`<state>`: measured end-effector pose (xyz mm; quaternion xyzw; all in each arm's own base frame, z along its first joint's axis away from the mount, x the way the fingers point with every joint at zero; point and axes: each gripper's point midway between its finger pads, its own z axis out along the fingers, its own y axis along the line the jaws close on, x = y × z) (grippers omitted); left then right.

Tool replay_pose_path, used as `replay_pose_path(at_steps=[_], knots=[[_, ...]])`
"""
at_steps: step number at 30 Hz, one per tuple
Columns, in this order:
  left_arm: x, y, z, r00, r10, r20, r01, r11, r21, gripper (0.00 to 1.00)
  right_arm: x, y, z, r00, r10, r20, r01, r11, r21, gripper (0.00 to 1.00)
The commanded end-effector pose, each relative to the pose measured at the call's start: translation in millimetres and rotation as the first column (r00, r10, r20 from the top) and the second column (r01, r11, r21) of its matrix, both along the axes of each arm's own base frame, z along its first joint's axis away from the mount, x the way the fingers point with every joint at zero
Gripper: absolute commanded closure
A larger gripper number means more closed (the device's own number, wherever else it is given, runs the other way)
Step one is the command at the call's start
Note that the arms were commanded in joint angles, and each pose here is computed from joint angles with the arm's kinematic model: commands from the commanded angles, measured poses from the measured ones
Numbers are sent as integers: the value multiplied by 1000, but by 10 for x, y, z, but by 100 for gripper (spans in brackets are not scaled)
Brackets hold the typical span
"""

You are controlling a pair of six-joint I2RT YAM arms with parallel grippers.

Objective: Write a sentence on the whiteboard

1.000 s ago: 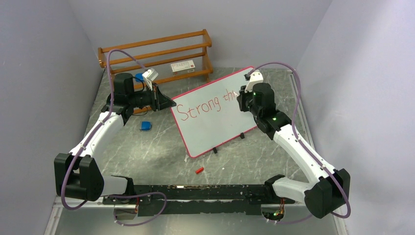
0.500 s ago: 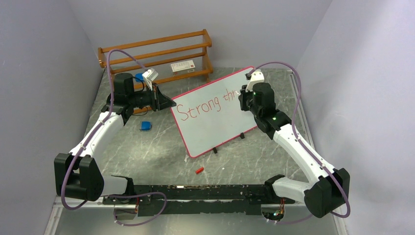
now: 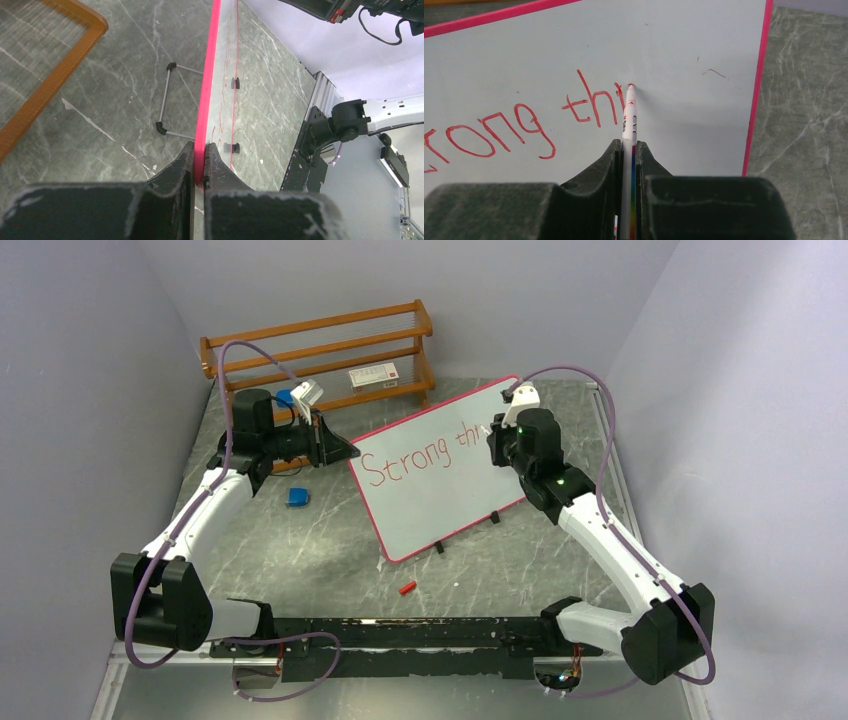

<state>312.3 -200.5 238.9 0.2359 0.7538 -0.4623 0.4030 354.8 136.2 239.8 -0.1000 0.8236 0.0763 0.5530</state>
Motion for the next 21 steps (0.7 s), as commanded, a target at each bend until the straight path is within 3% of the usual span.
replay_pose_path(at_steps=[1,21], knots=[[-59,-35,-320,998,-13,-57,17,997,71,95,65,47,170,999,23,46,-24,999,23,100],[-48,-23,-316,999,-3,-53,7,997,79,95,-61,-10,122,999,28,18,-28,1000,3,100]])
